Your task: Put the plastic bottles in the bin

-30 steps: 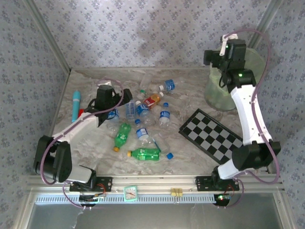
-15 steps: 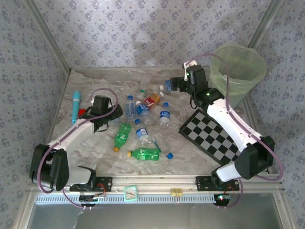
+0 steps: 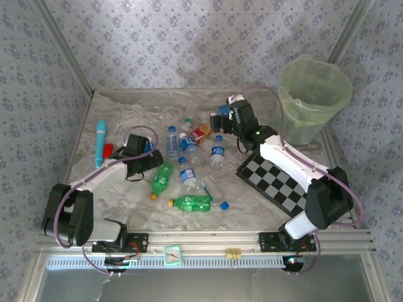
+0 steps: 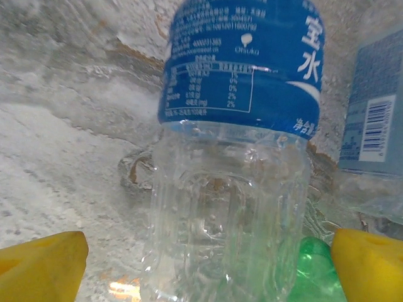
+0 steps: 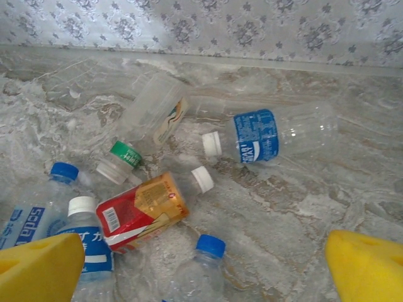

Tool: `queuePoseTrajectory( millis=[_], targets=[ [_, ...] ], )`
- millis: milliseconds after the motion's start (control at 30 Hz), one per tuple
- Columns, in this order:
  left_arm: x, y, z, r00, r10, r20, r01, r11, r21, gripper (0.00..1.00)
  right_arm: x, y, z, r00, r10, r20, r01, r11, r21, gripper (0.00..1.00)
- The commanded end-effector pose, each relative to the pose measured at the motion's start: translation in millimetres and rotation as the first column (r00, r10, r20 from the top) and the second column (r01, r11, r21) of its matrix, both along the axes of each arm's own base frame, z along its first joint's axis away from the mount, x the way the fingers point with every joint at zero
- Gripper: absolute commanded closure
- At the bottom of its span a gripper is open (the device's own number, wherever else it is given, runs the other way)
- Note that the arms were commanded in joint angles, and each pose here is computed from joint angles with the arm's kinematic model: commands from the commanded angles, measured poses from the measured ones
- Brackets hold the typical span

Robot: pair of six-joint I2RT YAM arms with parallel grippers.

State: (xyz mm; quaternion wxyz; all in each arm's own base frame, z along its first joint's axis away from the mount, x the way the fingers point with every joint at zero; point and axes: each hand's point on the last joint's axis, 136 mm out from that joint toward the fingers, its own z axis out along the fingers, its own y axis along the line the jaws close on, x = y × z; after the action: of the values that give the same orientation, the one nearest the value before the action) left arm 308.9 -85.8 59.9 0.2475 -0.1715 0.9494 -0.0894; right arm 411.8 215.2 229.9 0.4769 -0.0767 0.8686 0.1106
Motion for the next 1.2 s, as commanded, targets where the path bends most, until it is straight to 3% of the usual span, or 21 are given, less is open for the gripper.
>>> queuePoseTrajectory(
  millis=[0,267,600,800,967,1167],
  targets=[
    [7,-7,-2,1.000,-0.016,0.001,0.016,0.999,-0.031,0.03,1,5,-4,1.000,-0.010,-0.006,0.010,1.000,0.023,0.00],
    [12,-13,-16,0.999,-0.030,-0.021,0.029,0.999,-0.042,0.14,-2,5,-1,1.000,0.010,0.025,-0.011,0.999,0.032,0.00],
    [16,-15,-20,0.999,-0.039,-0.019,0.038,0.999,-0.037,0.38,-1,5,-6,1.000,0.002,0.012,-0.003,1.000,0.029,0.00],
    [16,-14,-14,0.999,-0.039,0.001,0.039,0.999,-0.036,0.47,-3,8,-4,1.000,0.018,0.014,-0.019,0.999,0.045,0.00],
    [20,-8,9,0.996,-0.035,0.078,0.036,0.999,-0.014,0.51,-4,13,-2,0.999,0.040,0.012,-0.041,0.997,0.069,0.00],
    [39,-28,64,0.953,-0.097,0.287,0.128,0.988,-0.091,0.51,-10,38,12,0.983,0.182,0.036,-0.185,0.970,0.157,0.00]
  ],
)
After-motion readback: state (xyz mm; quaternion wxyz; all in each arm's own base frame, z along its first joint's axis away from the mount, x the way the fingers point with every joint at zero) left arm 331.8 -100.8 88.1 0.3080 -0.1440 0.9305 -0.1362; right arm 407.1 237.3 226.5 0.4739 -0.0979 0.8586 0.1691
